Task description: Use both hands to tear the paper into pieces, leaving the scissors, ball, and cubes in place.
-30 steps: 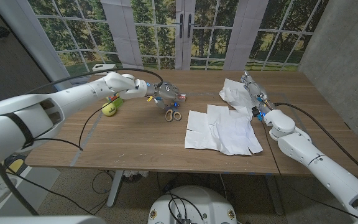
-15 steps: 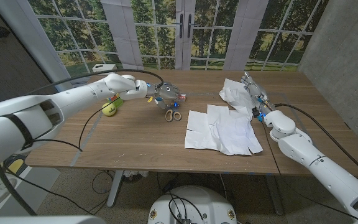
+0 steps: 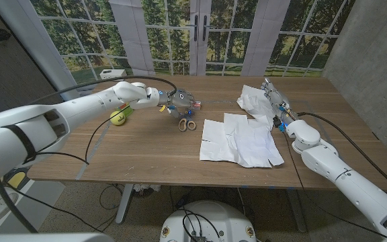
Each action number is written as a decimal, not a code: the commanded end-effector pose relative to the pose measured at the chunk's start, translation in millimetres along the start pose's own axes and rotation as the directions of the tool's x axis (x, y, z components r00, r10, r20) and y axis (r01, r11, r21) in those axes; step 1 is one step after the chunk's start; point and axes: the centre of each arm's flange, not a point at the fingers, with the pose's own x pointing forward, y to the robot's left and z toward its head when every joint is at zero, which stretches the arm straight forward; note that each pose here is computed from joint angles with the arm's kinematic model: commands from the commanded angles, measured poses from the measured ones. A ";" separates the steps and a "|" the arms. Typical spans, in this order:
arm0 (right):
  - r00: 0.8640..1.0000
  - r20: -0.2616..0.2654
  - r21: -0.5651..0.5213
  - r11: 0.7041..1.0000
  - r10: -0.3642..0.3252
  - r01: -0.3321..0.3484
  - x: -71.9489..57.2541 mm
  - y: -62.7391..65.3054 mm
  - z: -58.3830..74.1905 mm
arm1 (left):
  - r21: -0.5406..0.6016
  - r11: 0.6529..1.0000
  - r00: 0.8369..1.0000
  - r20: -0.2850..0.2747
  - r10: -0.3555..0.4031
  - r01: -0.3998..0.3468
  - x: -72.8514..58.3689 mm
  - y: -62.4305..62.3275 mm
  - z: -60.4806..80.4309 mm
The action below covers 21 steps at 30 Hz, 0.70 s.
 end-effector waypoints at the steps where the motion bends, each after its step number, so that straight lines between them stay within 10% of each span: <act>1: 1.000 0.001 0.005 1.000 -0.003 0.003 -1.5 -0.5 0.7 | -0.009 1.000 1.000 0.009 -0.005 0.005 -1.1 -7.0 8.1; 21: 1.000 0.003 0.014 1.000 -0.001 0.001 -4.7 0.7 0.7 | 0.009 0.999 0.999 -0.009 0.039 -0.039 0.3 -11.8 19.3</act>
